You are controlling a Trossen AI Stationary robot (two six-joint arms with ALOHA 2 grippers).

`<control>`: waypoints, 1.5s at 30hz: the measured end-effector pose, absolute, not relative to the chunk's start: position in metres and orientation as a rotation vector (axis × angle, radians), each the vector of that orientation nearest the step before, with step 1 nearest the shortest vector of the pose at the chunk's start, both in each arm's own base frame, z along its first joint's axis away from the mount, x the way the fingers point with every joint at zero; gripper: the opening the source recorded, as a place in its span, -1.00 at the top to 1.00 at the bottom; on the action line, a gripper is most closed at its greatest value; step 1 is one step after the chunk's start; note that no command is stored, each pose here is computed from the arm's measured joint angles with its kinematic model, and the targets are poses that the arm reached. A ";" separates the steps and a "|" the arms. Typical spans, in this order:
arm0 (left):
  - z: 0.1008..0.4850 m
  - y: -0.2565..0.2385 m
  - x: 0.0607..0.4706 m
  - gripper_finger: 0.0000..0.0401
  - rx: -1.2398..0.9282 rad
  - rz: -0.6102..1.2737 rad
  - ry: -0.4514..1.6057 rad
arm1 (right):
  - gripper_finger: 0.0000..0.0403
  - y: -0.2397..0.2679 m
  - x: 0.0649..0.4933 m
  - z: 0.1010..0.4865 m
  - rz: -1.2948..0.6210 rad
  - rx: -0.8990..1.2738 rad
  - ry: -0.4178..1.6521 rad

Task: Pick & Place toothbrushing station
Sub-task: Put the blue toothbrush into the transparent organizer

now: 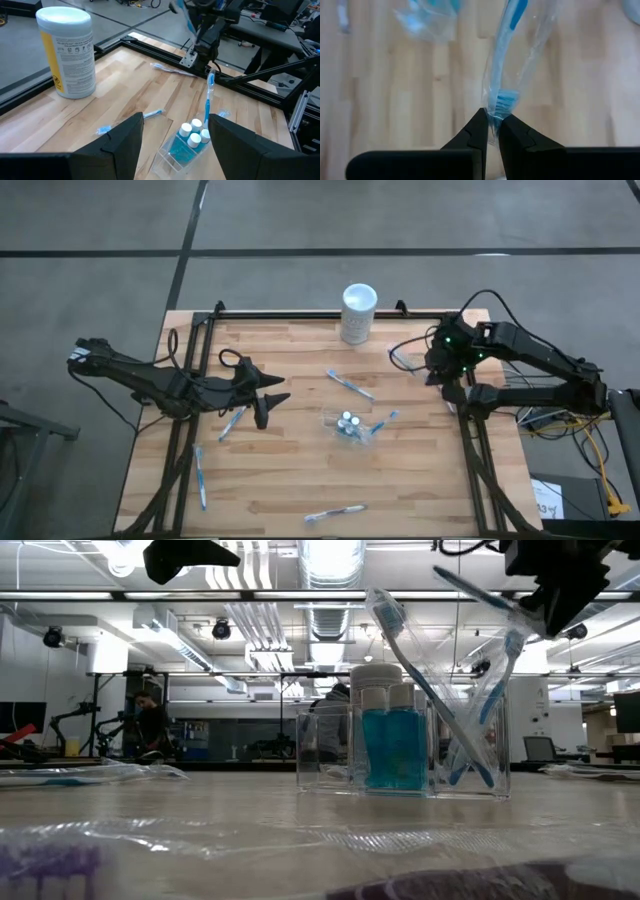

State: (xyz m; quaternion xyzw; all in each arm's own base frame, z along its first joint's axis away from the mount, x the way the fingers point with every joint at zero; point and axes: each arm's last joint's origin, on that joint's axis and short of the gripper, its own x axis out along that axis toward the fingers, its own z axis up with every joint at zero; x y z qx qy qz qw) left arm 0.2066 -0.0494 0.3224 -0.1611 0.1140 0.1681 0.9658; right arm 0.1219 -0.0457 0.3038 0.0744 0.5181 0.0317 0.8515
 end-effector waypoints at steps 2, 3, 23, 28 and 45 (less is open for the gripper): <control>0.322 -0.049 0.207 -0.14 -0.326 0.340 0.231 | 0.87 -0.041 0.126 0.305 0.097 0.181 1.065; 0.322 -0.049 0.207 -0.14 -0.326 0.340 0.231 | 0.87 -0.039 0.128 0.306 0.107 0.195 1.048; 0.322 -0.049 0.207 -0.14 -0.326 0.341 0.231 | 0.87 -0.019 0.151 0.317 0.229 0.175 0.866; 0.322 -0.049 0.207 -0.14 -0.325 0.340 0.231 | 0.87 -0.019 0.151 0.316 0.240 0.143 0.862; 0.322 -0.049 0.207 -0.14 -0.324 0.350 0.228 | 0.87 -0.020 0.151 0.316 0.163 0.222 0.880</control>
